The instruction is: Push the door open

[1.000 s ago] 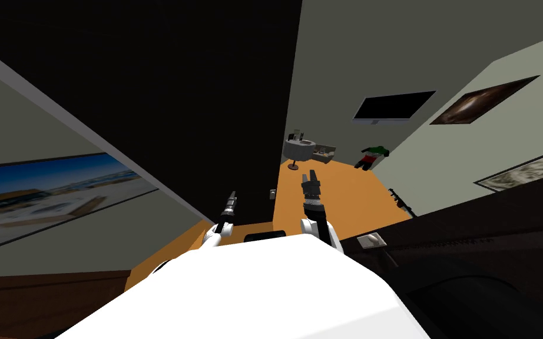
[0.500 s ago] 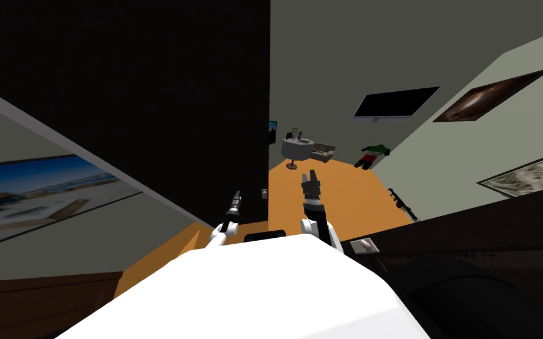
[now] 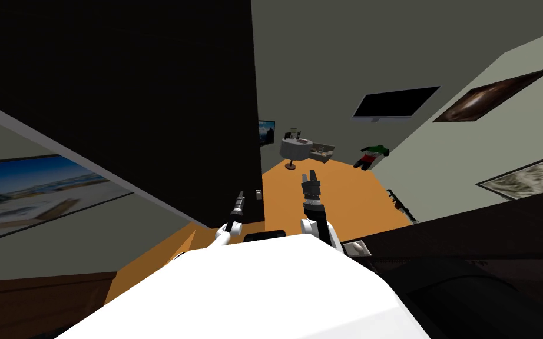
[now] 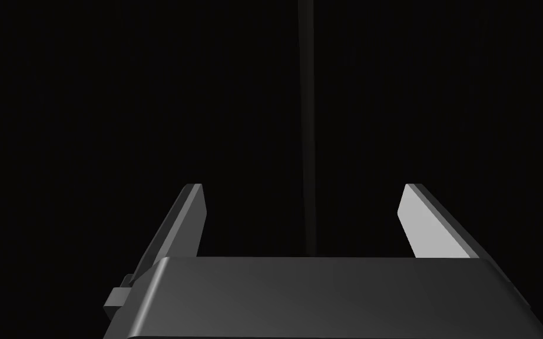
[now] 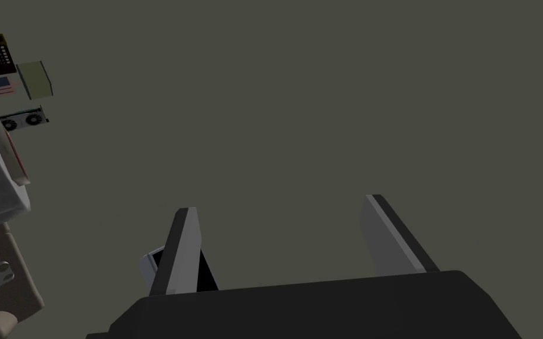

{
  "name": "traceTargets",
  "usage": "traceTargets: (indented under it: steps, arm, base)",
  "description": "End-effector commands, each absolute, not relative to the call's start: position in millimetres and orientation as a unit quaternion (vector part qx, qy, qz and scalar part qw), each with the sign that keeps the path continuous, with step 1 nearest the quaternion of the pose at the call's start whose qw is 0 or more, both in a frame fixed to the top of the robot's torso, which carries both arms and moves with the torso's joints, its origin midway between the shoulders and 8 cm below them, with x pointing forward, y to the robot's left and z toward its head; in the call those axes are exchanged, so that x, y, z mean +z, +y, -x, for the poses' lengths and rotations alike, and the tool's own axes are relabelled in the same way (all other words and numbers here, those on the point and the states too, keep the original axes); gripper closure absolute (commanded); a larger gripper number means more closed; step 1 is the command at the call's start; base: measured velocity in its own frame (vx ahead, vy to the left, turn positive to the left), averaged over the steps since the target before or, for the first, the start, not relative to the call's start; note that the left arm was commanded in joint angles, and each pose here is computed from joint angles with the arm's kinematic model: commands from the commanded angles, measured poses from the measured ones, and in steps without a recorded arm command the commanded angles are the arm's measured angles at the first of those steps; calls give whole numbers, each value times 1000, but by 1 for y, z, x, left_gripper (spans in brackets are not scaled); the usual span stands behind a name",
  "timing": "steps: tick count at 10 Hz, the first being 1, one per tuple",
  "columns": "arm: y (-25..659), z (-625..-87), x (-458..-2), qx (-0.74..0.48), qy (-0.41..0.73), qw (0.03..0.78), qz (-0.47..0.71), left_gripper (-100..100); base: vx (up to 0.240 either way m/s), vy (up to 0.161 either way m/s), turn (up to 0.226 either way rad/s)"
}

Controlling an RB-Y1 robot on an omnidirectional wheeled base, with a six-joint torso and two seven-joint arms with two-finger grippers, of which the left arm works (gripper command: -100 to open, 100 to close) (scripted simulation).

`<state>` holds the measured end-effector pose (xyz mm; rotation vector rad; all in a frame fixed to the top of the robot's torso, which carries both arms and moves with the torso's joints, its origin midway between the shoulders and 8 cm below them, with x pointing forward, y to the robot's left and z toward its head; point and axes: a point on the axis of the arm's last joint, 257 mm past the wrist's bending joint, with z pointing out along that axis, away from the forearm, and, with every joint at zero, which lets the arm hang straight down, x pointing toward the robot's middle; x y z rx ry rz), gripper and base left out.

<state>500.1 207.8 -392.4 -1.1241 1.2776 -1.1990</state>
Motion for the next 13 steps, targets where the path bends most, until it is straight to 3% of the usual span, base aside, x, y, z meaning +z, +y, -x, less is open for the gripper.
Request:
traceTargets:
  steps: [1,5,6,11,12,13]
  arm:
    - [198,-497,-391,-503,527,501,467,-100]
    - [174,-495,-392,-514,523,489,473,-100]
    - [174,-495,-392,-514,523,489,473,100]
    - [174,-495,-392,-514,523,489,473,100]
    - [184,-495,-392,-507,528,496,467,-100]
    - [184,-495,-392,-507,528,496,467,-100]
  base:
    - [-15,-178,13]
    - [-27,-181,15]
    - [0,7,-4]
    - [3,21,-1]
    - [24,115,125]
    - [51,132,48]
